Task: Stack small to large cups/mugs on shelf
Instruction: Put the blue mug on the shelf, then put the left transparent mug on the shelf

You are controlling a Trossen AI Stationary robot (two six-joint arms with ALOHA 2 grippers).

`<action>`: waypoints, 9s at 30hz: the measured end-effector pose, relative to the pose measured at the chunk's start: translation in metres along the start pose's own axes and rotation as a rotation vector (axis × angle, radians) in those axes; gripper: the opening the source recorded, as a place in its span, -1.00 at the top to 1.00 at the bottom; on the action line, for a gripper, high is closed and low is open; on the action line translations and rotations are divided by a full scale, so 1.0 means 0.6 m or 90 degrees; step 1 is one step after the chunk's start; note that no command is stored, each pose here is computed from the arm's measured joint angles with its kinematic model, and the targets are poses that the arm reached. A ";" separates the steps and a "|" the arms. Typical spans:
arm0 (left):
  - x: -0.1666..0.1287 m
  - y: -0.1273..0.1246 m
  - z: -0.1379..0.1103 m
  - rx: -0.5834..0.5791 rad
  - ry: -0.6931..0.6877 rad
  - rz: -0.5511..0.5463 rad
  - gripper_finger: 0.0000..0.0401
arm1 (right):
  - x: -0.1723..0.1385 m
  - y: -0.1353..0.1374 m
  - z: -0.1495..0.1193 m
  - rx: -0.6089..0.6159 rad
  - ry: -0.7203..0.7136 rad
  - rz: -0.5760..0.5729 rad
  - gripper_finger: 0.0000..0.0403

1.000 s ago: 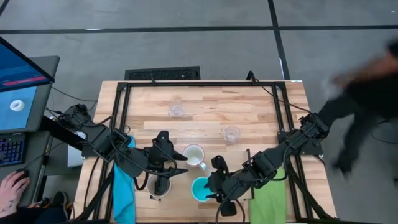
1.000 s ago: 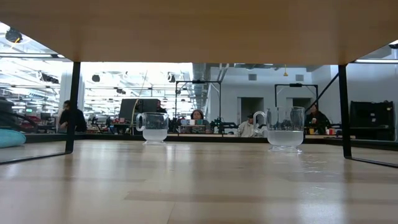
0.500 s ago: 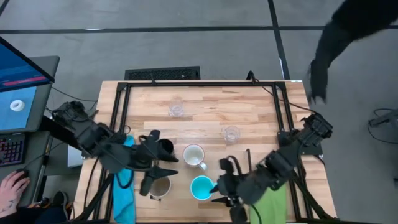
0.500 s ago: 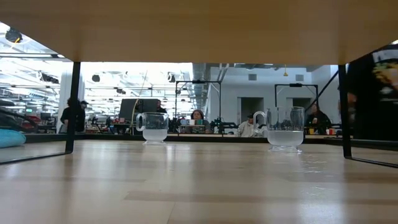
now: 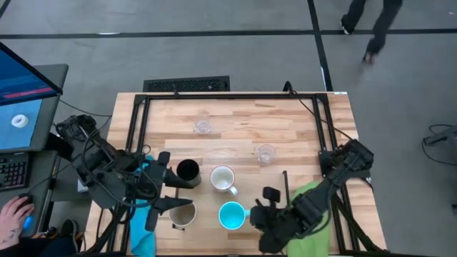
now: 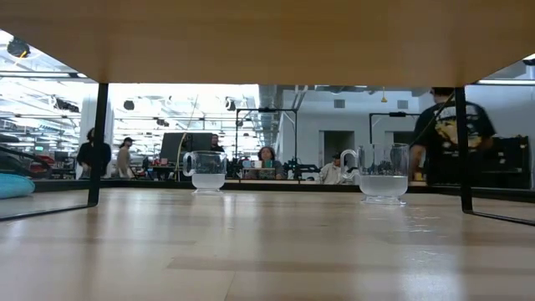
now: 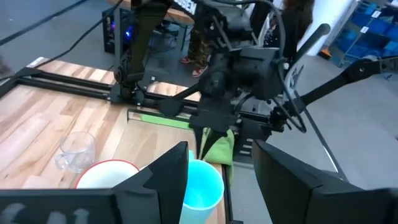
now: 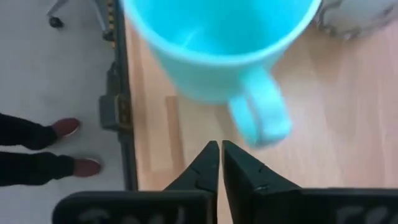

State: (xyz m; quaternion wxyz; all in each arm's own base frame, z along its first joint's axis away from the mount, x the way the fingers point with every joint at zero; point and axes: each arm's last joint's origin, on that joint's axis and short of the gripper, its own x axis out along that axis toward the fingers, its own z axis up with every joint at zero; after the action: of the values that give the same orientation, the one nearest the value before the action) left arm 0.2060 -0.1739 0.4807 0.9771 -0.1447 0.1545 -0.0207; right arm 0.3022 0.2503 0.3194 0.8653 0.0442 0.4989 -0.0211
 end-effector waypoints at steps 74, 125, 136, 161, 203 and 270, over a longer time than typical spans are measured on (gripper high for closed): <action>-0.086 0.123 0.042 -0.026 -0.111 0.283 0.16 | -0.430 -0.350 -0.025 -0.172 -0.474 0.019 0.49; 0.004 0.419 0.031 -0.043 0.129 0.398 -0.12 | -0.220 -0.445 0.011 -0.026 -0.090 -0.105 0.49; 0.016 0.568 -0.088 -0.142 0.216 0.445 -0.12 | -0.158 -0.447 0.007 0.040 -0.088 -0.085 0.49; 0.099 0.670 -0.238 -0.183 0.278 0.448 -0.12 | -0.125 -0.448 0.000 0.087 -0.083 -0.083 0.49; 0.111 0.596 -0.141 -0.173 0.196 0.398 1.00 | -0.128 -0.441 0.018 0.058 -0.153 -0.067 0.49; 0.178 0.379 -0.002 -0.484 -0.333 0.347 1.00 | -0.025 -0.306 0.123 -0.355 -0.322 -0.449 0.01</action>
State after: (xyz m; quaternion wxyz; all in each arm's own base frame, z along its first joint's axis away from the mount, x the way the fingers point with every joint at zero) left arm 0.3061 0.0342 0.3822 0.8315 -0.4436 -0.0657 0.3279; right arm 0.3435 0.0604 0.3591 0.8780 -0.3655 0.2452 -0.1882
